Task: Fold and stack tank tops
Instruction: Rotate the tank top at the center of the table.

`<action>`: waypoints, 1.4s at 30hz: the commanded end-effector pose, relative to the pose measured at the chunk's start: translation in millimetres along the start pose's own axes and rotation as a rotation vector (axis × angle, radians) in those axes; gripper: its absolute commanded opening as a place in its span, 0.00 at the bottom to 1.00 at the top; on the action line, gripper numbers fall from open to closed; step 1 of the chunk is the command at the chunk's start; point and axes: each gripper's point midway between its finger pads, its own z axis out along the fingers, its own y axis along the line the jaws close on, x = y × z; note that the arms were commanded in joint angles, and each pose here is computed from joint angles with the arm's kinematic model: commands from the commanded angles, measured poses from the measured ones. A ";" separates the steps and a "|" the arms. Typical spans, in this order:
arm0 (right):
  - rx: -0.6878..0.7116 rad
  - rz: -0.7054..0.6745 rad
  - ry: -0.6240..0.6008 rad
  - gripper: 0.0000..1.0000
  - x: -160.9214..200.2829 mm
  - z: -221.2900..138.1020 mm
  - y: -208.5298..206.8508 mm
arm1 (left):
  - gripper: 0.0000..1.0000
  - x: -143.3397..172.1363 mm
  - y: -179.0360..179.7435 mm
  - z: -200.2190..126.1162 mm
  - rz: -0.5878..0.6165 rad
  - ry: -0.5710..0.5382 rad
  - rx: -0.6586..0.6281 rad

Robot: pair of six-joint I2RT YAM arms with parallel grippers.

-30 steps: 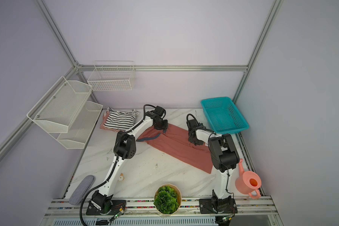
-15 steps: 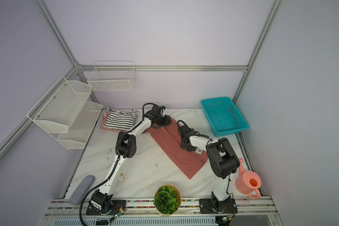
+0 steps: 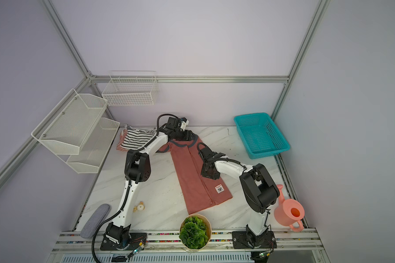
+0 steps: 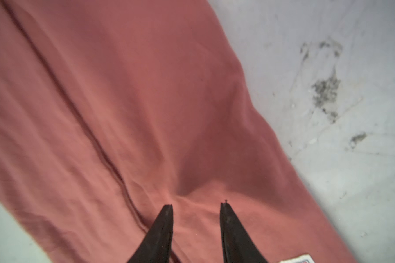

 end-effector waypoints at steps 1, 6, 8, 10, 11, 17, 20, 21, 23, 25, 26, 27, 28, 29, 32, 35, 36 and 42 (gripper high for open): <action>-0.051 -0.014 -0.049 0.38 -19.3 -22.7 18.6 | 0.68 -40.5 -57.7 -49.4 0.106 -0.110 0.065; -0.031 -0.059 -0.082 0.40 -32.7 -22.1 21.9 | 0.64 -38.4 -64.6 -80.5 0.015 -0.106 0.013; -0.009 -0.081 -0.084 0.39 -37.1 -16.1 17.1 | 0.55 -20.3 -52.4 -89.3 -0.038 -0.056 -0.065; 0.010 -0.102 -0.081 0.39 -43.4 -8.0 11.7 | 0.41 6.8 -34.1 -98.3 -0.105 0.005 -0.163; 0.016 -0.117 -0.082 0.38 -46.4 -3.9 10.8 | 0.36 20.1 -27.4 -101.3 -0.131 0.032 -0.195; 0.028 -0.191 -0.104 0.32 -71.6 17.5 19.5 | 0.20 93.4 7.0 -112.6 -0.277 0.141 -0.343; 0.005 -0.210 -0.115 0.30 -83.1 28.9 30.9 | 0.19 110.8 18.9 -106.1 -0.305 0.173 -0.367; -0.006 -0.216 -0.116 0.30 -87.2 33.3 35.5 | 0.19 113.0 22.7 -103.4 -0.309 0.182 -0.373; -0.019 -0.220 -0.119 0.29 -95.5 39.6 43.8 | 0.19 116.6 33.4 -100.6 -0.339 0.200 -0.398; -0.036 -0.231 -0.129 0.29 -104.4 46.7 53.4 | 0.19 117.2 45.6 -96.2 -0.372 0.210 -0.411; -0.041 -0.234 -0.131 0.29 -107.4 51.4 56.8 | 0.19 117.0 50.5 -93.5 -0.382 0.210 -0.416; -0.045 -0.235 -0.127 0.28 -110.9 57.1 58.7 | 0.19 118.3 56.6 -89.1 -0.395 0.217 -0.419; -0.049 -0.237 -0.121 0.27 -113.7 63.1 61.0 | 0.19 118.5 59.6 -84.5 -0.406 0.221 -0.414; -0.048 -0.235 -0.114 0.27 -115.8 69.3 61.1 | 0.19 120.1 62.4 -80.3 -0.415 0.228 -0.413; -0.044 -0.226 -0.099 0.26 -121.3 83.8 58.9 | 0.19 122.9 65.9 -65.6 -0.430 0.246 -0.394; -0.046 -0.222 -0.089 0.25 -120.8 87.7 56.7 | 0.20 125.8 66.3 -55.9 -0.440 0.262 -0.373; -0.043 -0.223 -0.089 0.25 -119.5 88.1 55.2 | 0.20 126.9 67.1 -53.3 -0.441 0.266 -0.372; 0.029 -0.199 -0.035 0.25 -95.9 93.8 24.3 | 0.20 128.8 71.2 -39.5 -0.424 0.287 -0.359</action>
